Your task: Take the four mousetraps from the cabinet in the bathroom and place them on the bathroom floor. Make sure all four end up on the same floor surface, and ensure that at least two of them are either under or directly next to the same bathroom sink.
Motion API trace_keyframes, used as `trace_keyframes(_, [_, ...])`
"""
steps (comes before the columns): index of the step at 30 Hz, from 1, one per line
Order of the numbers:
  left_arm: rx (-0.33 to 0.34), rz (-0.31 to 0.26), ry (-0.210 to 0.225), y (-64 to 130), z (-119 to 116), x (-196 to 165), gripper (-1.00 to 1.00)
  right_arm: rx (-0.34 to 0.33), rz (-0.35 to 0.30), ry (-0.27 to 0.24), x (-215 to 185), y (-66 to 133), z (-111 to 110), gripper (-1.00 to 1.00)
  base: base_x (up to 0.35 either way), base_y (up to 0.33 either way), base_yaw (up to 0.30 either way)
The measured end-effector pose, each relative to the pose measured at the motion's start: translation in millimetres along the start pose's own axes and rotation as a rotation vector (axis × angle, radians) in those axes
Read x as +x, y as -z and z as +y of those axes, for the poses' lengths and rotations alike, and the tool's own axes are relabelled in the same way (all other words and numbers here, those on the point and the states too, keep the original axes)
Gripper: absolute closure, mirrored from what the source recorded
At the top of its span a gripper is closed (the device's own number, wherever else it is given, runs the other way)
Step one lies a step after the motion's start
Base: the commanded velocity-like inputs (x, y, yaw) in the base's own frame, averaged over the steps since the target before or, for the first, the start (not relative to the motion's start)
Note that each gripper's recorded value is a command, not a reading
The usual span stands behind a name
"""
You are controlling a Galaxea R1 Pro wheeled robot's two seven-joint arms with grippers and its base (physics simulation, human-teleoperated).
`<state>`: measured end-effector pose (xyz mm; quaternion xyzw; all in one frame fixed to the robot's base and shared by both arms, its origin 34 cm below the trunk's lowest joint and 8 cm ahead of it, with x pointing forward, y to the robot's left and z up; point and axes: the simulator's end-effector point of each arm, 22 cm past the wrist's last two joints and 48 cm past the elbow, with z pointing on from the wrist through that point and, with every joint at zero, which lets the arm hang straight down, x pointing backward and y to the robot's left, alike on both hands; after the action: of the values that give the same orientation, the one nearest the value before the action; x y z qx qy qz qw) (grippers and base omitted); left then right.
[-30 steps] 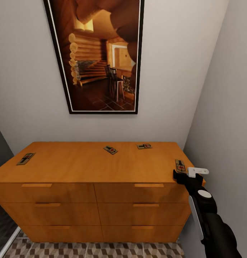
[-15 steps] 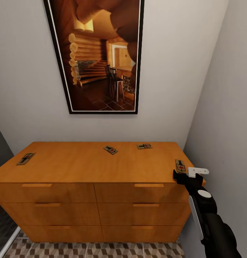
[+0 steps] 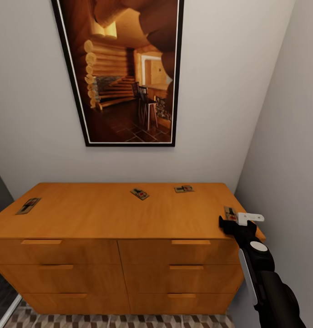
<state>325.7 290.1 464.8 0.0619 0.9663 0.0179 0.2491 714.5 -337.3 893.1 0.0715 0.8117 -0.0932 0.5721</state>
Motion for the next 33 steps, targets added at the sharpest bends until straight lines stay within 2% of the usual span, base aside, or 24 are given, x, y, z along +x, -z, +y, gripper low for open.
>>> trace_keyframes(33, [0.000, 0.000, -0.001, -0.1, -0.1, 0.0, -1.00, -0.003, 0.000, -0.002, 0.2, -0.3, 0.6, -1.00, 0.005, 0.000, 0.000])
